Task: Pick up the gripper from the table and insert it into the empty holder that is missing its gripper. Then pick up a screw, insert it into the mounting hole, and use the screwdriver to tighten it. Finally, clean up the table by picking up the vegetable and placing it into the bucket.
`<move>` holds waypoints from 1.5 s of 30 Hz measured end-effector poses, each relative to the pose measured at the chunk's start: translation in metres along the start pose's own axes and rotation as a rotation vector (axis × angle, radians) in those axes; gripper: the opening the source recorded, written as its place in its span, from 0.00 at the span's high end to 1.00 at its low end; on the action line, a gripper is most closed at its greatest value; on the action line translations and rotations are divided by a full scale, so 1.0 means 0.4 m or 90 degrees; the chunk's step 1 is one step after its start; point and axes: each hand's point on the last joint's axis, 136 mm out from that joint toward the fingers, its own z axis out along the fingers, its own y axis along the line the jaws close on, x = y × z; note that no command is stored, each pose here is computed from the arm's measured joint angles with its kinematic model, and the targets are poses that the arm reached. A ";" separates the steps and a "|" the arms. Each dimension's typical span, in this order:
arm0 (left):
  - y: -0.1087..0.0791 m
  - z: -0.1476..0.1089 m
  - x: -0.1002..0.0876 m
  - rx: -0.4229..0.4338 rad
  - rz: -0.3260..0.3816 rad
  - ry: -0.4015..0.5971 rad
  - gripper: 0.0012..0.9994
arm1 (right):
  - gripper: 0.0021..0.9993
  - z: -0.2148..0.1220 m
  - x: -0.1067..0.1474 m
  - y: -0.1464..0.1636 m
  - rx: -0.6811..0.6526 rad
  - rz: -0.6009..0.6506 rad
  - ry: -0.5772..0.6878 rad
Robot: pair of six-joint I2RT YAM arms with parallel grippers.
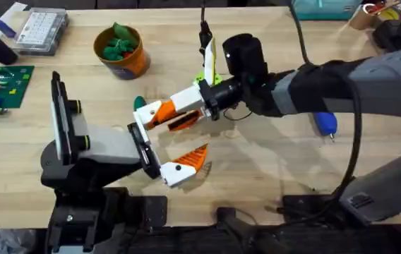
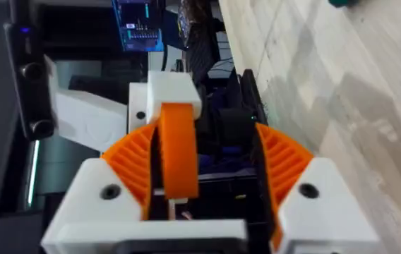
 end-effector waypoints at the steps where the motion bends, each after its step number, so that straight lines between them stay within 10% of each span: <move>1: -0.002 0.000 0.000 0.002 0.002 0.000 0.01 | 0.24 0.000 0.002 -0.004 0.001 0.004 0.001; 5: -0.006 0.000 -0.001 0.008 0.013 -0.001 0.01 | 0.01 -0.003 0.009 -0.026 0.004 0.022 0.005; 39: -0.012 0.001 0.000 0.016 0.022 0.000 0.01 | 0.00 -0.090 -0.009 -0.010 -0.036 -0.011 -0.003; 45: -0.012 0.001 0.000 0.016 0.022 0.000 0.01 | 0.27 -0.098 -0.004 -0.001 -0.049 -0.025 0.006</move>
